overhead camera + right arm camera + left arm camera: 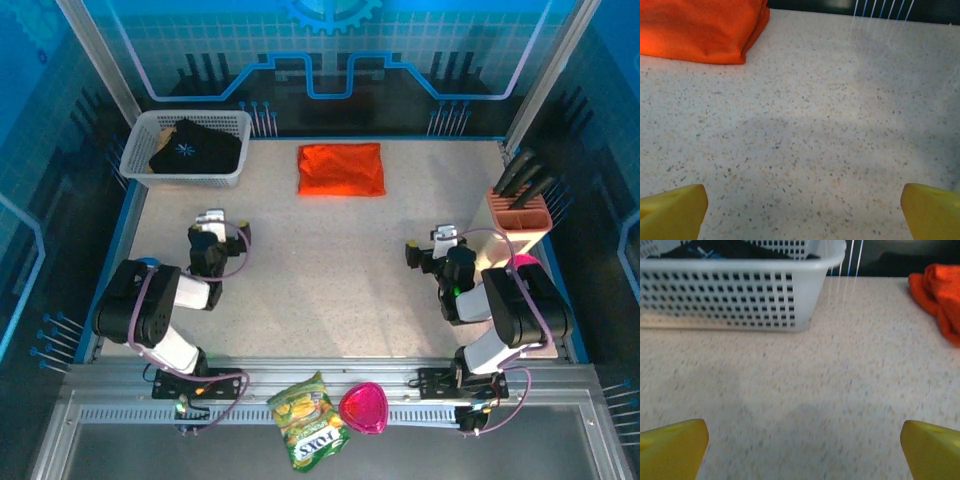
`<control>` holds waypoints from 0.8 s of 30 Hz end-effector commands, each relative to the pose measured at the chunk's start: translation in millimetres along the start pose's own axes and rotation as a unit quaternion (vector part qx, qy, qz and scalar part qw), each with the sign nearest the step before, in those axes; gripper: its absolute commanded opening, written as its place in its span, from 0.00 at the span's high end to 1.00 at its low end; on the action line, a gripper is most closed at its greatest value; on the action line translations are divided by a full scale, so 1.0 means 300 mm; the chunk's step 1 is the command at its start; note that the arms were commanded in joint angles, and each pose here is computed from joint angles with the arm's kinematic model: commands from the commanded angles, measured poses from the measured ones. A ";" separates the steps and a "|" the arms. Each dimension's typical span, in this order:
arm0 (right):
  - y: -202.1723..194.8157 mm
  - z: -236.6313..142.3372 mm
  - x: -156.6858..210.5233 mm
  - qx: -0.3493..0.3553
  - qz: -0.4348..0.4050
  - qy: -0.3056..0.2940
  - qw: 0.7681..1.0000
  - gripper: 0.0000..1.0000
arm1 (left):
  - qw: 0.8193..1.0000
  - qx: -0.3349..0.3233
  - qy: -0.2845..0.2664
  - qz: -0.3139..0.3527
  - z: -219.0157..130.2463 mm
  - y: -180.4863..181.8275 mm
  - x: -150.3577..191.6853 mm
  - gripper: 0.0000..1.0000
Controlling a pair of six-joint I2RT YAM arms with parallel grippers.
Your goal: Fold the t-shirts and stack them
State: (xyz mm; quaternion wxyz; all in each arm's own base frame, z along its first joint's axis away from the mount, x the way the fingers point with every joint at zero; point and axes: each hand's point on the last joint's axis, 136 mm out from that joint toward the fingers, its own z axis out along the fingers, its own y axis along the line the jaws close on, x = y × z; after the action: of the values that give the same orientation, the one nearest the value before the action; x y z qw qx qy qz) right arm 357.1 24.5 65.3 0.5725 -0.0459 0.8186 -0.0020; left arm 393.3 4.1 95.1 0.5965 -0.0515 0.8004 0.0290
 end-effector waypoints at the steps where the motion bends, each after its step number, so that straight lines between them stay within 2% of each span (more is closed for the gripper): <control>1: -0.068 0.060 -0.145 0.039 0.017 -0.035 0.999 0.00 | 0.999 0.033 0.020 -0.024 0.014 -0.003 -0.006 0.01; 2: -0.068 0.083 -0.139 0.044 0.013 -0.007 0.999 0.00 | 0.999 0.032 0.021 -0.025 0.013 -0.002 -0.005 0.01; 24: -0.057 0.084 -0.151 0.044 0.003 -0.016 0.999 0.00 | 0.999 0.037 0.022 -0.021 0.015 -0.008 -0.005 0.01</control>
State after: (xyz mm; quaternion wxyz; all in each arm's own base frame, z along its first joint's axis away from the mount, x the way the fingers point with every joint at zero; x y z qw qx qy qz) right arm 398.5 14.9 98.9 0.5856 -0.0217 0.8099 -0.0272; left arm 394.9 5.4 86.8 0.5716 -0.0502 0.8190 -0.0017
